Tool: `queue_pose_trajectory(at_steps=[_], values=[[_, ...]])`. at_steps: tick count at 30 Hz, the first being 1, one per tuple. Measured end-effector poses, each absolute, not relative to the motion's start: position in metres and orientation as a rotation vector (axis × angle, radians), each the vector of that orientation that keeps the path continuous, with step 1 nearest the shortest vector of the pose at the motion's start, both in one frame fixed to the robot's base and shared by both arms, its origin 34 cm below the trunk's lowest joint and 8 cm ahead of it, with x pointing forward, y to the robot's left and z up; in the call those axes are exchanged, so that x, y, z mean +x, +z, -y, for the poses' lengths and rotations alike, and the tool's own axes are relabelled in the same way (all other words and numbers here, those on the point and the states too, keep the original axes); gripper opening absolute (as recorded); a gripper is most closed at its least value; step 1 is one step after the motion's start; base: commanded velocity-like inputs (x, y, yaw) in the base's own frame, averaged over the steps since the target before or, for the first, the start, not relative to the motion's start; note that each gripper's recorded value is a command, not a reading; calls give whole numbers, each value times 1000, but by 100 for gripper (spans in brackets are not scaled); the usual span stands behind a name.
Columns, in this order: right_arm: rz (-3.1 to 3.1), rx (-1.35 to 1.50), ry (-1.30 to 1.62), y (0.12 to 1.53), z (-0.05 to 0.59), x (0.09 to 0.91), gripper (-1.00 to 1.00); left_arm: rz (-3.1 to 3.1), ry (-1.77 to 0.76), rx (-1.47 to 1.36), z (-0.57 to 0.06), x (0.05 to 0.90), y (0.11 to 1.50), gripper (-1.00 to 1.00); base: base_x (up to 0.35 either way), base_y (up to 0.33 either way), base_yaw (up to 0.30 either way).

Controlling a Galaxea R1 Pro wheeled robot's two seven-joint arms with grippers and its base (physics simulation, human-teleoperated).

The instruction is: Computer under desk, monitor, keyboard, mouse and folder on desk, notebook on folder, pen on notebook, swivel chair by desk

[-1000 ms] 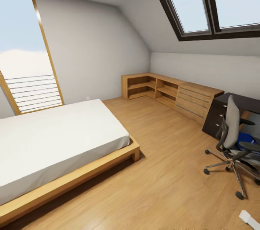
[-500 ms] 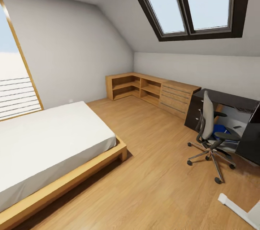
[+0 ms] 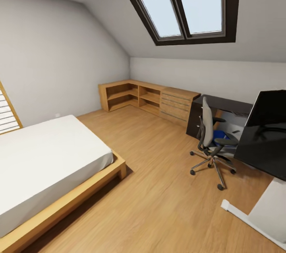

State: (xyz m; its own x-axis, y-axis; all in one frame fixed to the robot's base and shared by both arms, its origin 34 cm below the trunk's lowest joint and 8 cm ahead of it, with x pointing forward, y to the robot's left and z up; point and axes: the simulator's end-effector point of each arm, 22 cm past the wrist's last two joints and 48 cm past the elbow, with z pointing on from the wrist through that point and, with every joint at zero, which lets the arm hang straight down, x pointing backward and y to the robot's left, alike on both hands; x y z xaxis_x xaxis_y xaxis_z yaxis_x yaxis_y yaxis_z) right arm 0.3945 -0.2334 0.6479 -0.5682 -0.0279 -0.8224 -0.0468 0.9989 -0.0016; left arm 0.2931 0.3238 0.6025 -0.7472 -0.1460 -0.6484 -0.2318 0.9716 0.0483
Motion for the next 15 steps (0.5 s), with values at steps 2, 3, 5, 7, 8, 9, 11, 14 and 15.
queue_pose_trajectory(at_steps=[2, 3, 5, 7, 8, 9, 11, 14, 15], values=[[-2175, -52, 25, 648, 233, 395, 100, -2426, 164, -263, -324, 293, 602, 100, 0, 0, -278], [-2175, -52, 25, 648, 233, 395, 100, -2427, 164, -263, -324, 293, 602, 100, 0, 0, -277], [-2175, -52, 25, 648, 233, 395, 100, -2427, 164, -263, -324, 293, 602, 100, 0, 10, -278], [-2175, -52, 25, 648, 233, 395, 100, -2427, 164, -263, -324, 293, 602, 100, 0, 46, -278], [-2175, -52, 25, 648, 233, 395, 100, -2426, 164, -263, -324, 293, 602, 100, 0, 76, -278], [-2175, -52, 25, 648, 233, 395, 100, -2426, 164, -264, -324, 293, 602, 100, 0, 91, -278], [-2175, -52, 25, 648, 233, 395, 100, -2426, 164, -264, -324, 293, 603, 100, 4, 123, -277], [-2175, -52, 25, 648, 233, 394, 100, -2426, 164, -264, -324, 293, 603, 100, 115, 216, -278], [-2175, -52, 25, 648, 233, 394, 100, -2425, 164, -264, -324, 293, 603, 100, 194, 258, -278]])
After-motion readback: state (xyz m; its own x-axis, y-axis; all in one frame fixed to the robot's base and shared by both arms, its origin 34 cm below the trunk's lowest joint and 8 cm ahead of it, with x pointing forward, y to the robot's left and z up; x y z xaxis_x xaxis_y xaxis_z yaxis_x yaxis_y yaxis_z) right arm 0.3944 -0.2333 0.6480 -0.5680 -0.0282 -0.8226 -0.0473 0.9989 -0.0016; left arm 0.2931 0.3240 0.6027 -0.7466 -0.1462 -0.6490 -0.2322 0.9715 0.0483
